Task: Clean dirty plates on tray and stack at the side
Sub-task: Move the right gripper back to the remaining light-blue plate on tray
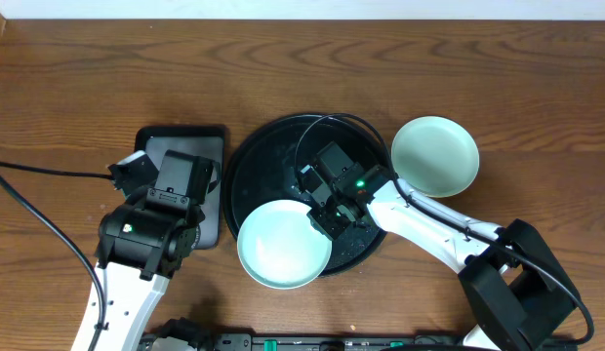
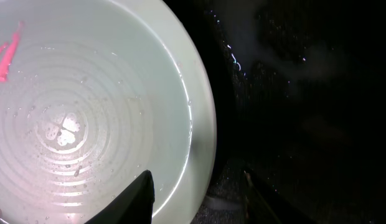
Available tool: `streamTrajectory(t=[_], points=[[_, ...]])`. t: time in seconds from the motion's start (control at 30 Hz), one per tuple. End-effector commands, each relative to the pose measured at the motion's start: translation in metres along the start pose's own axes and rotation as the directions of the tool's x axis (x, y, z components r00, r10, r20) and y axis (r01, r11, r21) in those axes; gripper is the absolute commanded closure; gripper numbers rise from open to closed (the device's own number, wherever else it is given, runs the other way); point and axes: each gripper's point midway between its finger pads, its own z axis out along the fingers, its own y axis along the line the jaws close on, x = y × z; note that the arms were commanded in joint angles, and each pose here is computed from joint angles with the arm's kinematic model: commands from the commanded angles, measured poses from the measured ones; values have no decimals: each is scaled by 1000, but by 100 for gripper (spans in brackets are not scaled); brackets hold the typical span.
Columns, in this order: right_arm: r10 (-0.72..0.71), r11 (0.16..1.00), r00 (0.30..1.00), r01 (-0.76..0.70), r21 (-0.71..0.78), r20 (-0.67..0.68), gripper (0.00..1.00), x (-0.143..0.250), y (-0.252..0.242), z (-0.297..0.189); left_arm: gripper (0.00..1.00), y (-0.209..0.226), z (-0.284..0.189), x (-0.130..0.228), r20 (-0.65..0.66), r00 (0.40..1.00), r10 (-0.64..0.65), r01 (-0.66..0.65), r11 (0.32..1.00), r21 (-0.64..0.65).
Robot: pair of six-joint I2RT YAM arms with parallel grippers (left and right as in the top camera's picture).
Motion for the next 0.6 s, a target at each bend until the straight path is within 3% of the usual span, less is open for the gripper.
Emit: streamTrajectory(t=[0.0, 0.1, 0.47, 0.57], points=[[-12, 1000, 1000, 12, -4, -15, 62, 4, 4, 5, 92, 2, 3, 1, -2, 1000, 12, -12, 1000, -16], [-12, 1000, 1000, 11, -4, -18, 66, 6, 4, 6, 92, 2, 3, 1, -2, 1000, 12, -12, 1000, -16], [-11, 1000, 1000, 11, -3, -16, 57, 15, 2, 15, 92, 2, 3, 2, -4, 1000, 12, -12, 1000, -14], [-15, 1000, 1000, 15, -2, 1, 68, 11, 2, 15, 92, 2, 3, 2, -4, 1000, 12, -12, 1000, -14]])
